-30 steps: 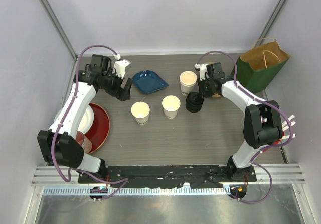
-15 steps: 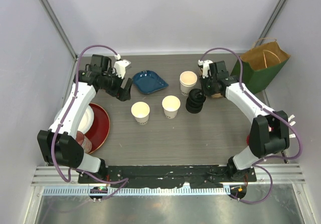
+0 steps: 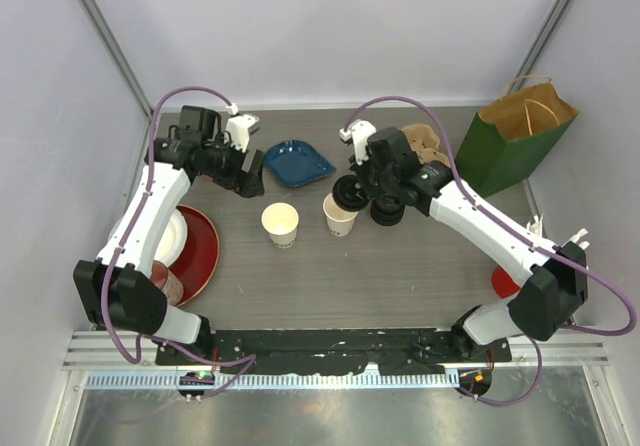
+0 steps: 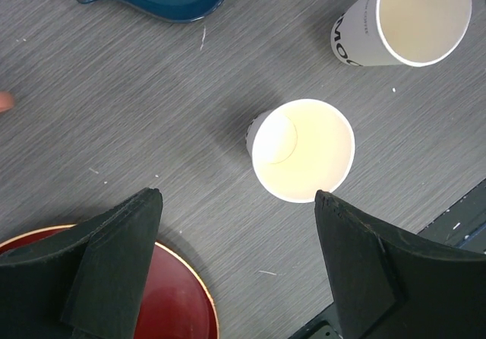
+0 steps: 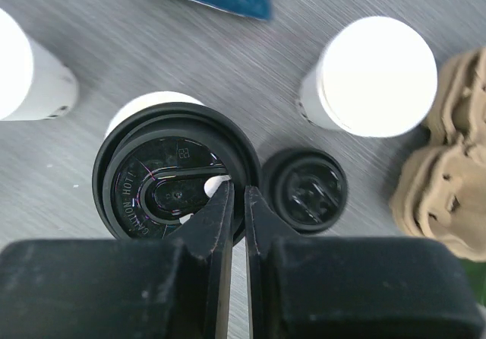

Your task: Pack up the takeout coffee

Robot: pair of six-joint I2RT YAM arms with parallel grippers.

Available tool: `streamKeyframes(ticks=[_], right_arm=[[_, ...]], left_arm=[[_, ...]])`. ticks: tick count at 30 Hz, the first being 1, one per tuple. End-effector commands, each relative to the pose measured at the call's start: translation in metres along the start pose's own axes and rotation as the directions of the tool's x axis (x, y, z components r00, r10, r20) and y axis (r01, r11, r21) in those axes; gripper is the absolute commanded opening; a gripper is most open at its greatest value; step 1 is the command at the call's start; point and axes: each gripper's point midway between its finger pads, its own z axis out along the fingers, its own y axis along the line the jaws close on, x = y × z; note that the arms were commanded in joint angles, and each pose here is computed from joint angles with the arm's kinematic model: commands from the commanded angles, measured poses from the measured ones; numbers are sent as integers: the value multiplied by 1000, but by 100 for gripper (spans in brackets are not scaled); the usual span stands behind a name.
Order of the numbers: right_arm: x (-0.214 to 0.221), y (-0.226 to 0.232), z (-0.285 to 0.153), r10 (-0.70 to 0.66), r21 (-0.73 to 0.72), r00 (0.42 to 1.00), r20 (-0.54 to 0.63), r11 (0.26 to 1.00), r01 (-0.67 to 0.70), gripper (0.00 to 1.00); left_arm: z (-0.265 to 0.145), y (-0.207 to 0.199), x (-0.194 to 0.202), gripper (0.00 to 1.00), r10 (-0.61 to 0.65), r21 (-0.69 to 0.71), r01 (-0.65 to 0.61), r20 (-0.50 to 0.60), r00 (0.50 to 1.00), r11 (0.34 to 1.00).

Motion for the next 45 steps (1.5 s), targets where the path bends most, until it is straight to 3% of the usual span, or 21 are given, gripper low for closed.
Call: streamKeyframes(ticks=[1,6,27,45], right_arm=[[-31,13,-1,-23,12,997,69,1000,22,1],[-16,31,20,-120,18,993,-20,993,120,1],[-2,45,48,-162,-38,982,-94,987,159,1],[-21,51,29,-148,-64,988,-33,987,146,1]], left_arm=[[-8,-5,-22,86,-29,17,28,71,997,999],[-5,-4,-21,86,-36,18,35,69,997,999],[-1,-1,-19,86,-35,14,34,52,998,999],[-2,1,-21,86,-31,6,31,53,998,999]])
